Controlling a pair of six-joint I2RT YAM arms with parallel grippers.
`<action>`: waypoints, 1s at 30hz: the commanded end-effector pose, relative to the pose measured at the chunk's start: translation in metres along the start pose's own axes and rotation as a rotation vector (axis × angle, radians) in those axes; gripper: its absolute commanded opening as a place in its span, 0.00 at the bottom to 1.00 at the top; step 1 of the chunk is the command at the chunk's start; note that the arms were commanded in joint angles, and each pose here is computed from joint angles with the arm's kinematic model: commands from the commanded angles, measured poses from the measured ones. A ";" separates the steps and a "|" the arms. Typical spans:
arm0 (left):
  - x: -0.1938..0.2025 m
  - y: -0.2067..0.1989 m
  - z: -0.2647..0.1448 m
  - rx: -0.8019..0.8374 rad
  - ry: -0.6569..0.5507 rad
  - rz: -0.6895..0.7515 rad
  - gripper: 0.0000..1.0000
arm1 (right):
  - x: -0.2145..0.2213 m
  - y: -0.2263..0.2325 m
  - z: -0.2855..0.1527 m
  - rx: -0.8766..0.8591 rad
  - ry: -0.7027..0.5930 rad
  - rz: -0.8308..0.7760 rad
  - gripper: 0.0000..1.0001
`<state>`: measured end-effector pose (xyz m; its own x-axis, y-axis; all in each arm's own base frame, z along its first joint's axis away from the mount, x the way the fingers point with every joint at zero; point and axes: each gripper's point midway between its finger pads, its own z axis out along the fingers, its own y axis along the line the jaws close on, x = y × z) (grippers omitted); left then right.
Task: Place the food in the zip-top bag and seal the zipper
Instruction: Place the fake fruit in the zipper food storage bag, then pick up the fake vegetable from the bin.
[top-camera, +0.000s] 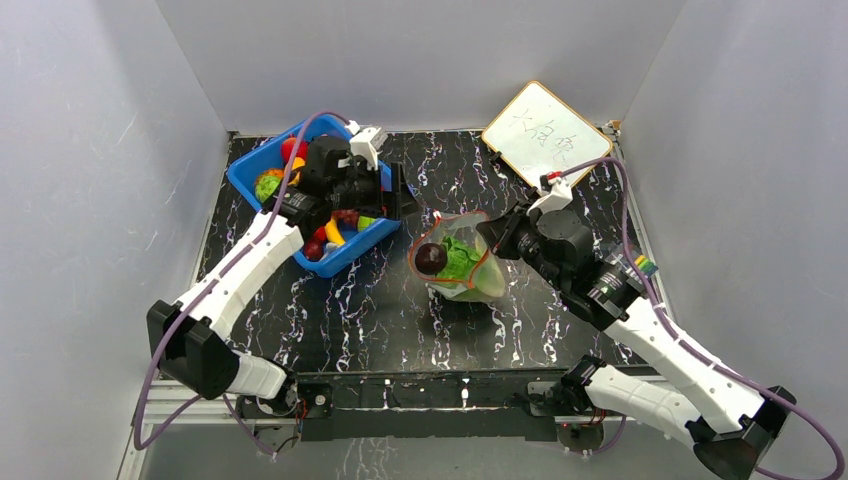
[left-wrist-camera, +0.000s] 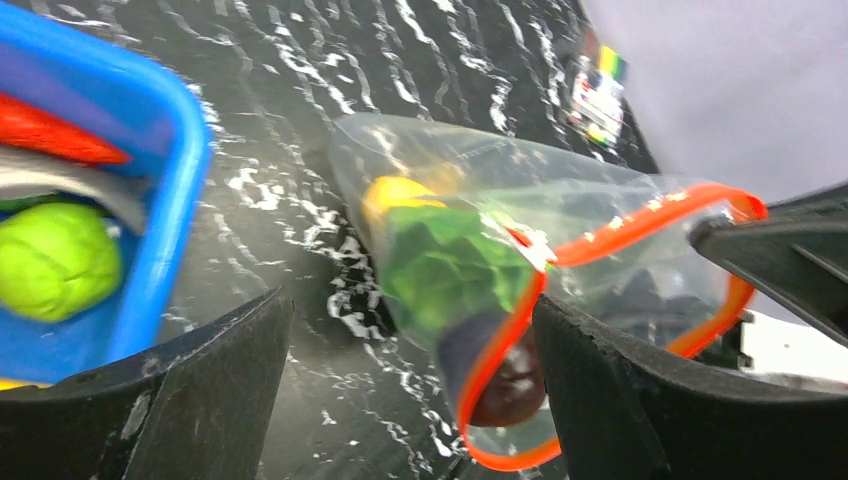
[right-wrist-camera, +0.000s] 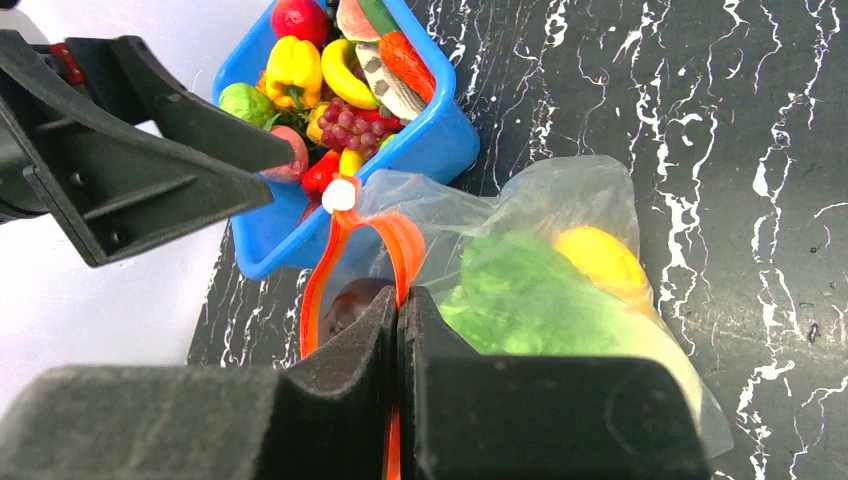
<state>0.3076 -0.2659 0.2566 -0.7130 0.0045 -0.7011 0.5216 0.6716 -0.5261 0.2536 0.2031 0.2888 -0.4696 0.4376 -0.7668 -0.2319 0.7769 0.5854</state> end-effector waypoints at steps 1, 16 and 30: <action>-0.033 0.017 -0.042 -0.198 -0.126 0.078 0.85 | -0.023 0.016 -0.011 -0.076 -0.091 0.013 0.00; -0.080 0.128 -0.120 -0.774 -0.241 0.069 0.87 | -0.008 0.022 -0.015 -0.133 -0.036 0.017 0.00; -0.082 0.242 -0.131 -0.906 -0.202 -0.100 0.98 | 0.003 0.025 -0.017 -0.161 0.016 0.022 0.00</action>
<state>0.4201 -0.0248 0.2403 -0.6170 -0.1176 -0.7781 -0.1416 0.9892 -0.0372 0.2335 0.2109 0.2801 -0.5276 0.4035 -0.7476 -0.2979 0.7362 0.6077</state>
